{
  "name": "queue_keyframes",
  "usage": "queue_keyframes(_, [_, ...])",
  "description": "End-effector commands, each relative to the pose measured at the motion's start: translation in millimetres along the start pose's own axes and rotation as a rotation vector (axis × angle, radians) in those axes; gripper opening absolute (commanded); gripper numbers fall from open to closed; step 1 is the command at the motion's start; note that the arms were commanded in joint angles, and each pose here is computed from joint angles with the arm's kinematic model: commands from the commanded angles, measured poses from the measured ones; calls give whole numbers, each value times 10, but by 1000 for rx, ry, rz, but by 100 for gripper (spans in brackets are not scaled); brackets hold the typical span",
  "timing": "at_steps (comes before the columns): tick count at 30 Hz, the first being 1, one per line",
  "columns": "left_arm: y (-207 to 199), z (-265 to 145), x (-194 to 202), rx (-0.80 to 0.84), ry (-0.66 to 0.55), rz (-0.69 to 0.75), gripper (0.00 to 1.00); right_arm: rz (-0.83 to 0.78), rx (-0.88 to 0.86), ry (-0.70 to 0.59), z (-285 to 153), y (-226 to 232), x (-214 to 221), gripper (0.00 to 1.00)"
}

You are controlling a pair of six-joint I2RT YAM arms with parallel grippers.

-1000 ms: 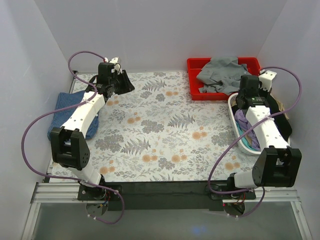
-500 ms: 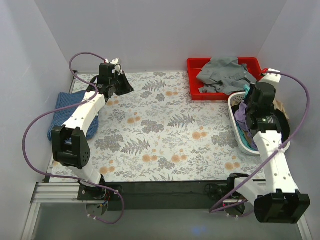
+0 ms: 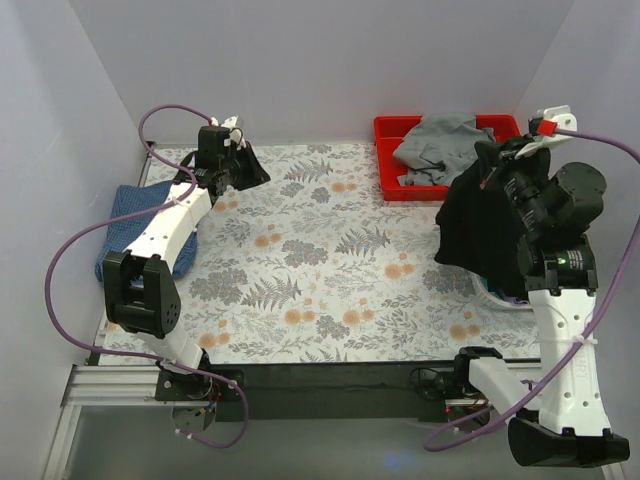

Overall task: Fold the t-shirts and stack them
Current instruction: Grab the tshirt from the pile, then move the tshirt to the center of the board

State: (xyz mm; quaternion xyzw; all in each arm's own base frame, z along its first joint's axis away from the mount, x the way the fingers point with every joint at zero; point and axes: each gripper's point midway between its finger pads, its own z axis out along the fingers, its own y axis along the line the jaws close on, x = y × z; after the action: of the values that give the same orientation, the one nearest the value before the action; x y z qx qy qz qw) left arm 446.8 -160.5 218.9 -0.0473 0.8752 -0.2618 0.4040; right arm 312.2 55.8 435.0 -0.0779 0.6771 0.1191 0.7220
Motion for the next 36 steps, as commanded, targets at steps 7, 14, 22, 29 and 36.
queue_keyframes(7, [-106, -109, -82, 29, -41, -23, 9, -19, -774, -354, -530, 1345, -1520, 1])
queue_keyframes(14, [1, -196, -181, -47, -106, -73, 45, 117, -1212, -264, -378, 2101, -1431, 1])
queue_keyframes(22, [183, -607, -476, -151, -286, -169, 50, 293, -1521, 0, 18, 3184, -655, 1])
queue_keyframes(29, [72, -1027, -633, -124, -388, -113, 85, 263, -933, 406, 1056, 2883, 1085, 92])
queue_keyframes(36, [-84, -852, -365, 0, -260, -78, 85, -104, -83, 747, 966, 1312, 2467, 98])
